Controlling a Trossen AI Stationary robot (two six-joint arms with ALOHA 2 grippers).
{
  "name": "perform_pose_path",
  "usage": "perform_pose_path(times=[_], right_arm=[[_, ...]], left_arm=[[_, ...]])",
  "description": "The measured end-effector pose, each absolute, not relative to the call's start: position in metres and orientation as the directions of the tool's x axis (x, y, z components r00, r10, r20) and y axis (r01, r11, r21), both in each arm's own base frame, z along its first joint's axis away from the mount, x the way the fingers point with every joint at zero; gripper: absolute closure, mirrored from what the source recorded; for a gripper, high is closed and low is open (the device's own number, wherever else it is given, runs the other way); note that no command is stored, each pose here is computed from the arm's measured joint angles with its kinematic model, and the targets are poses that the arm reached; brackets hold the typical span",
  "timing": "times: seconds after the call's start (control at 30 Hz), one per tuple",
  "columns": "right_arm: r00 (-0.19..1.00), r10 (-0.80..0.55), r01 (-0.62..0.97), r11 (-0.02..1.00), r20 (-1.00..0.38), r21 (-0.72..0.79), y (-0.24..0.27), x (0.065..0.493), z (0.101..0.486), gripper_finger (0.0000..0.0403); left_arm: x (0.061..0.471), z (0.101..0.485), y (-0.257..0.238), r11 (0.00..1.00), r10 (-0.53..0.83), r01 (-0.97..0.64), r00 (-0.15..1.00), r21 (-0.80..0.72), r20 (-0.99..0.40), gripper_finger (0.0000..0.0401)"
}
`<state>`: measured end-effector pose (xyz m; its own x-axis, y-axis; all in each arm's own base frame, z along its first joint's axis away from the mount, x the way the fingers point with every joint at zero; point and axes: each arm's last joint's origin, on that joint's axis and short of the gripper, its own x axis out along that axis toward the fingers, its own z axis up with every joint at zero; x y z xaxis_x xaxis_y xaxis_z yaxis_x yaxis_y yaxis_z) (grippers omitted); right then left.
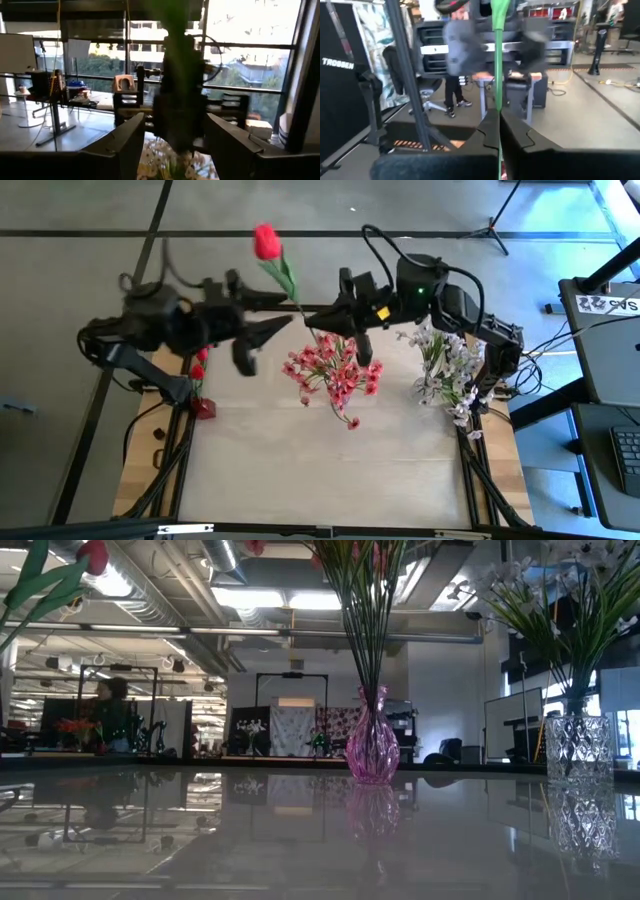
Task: Sort flowers into vase by color
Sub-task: Put the red flower into the red vase
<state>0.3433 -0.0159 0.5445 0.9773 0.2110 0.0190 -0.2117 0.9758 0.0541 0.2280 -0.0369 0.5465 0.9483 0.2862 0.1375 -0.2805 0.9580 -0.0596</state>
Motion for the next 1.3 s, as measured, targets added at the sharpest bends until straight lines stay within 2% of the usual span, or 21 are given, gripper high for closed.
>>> perform_pose_path(times=[0.17,0.57,0.7,0.87,0.93,1.07,1.3], right_arm=[[0.982,0.184,-0.181,0.982,-0.049,0.063,-0.013,0.343,0.538,0.0403],[0.981,0.187,-0.184,0.981,-0.052,0.057,-0.013,0.344,0.538,0.0403],[0.981,0.188,-0.185,0.981,-0.051,0.058,-0.013,0.344,0.538,0.0403],[0.982,0.170,-0.165,0.984,-0.077,0.066,-0.013,0.343,0.535,0.0399],[0.982,0.170,-0.164,0.984,-0.084,0.069,-0.013,0.343,0.535,0.0392],[0.977,0.190,-0.183,0.980,-0.095,0.077,-0.013,0.342,0.534,0.0357],[0.972,0.221,-0.214,0.974,-0.084,0.080,-0.012,0.338,0.537,0.0239]], left_arm=[[0.249,0.545,-0.030,0.981,0.190,-0.180,0.964,-0.066,0.189,0.0201],[0.255,0.547,-0.026,0.976,0.210,-0.189,0.950,-0.108,0.231,0.0212],[0.254,0.549,-0.027,0.971,0.223,-0.194,0.944,-0.138,0.244,0.0268],[0.257,0.546,-0.029,0.963,0.256,-0.227,0.939,-0.146,0.228,0.0378],[0.256,0.546,-0.031,0.966,0.251,-0.228,0.942,-0.123,0.224,0.0387],[0.245,0.550,-0.037,0.975,0.221,-0.206,0.949,-0.087,0.224,0.0391],[0.194,0.557,-0.040,0.988,0.150,-0.142,0.975,-0.062,0.163,0.0395]])
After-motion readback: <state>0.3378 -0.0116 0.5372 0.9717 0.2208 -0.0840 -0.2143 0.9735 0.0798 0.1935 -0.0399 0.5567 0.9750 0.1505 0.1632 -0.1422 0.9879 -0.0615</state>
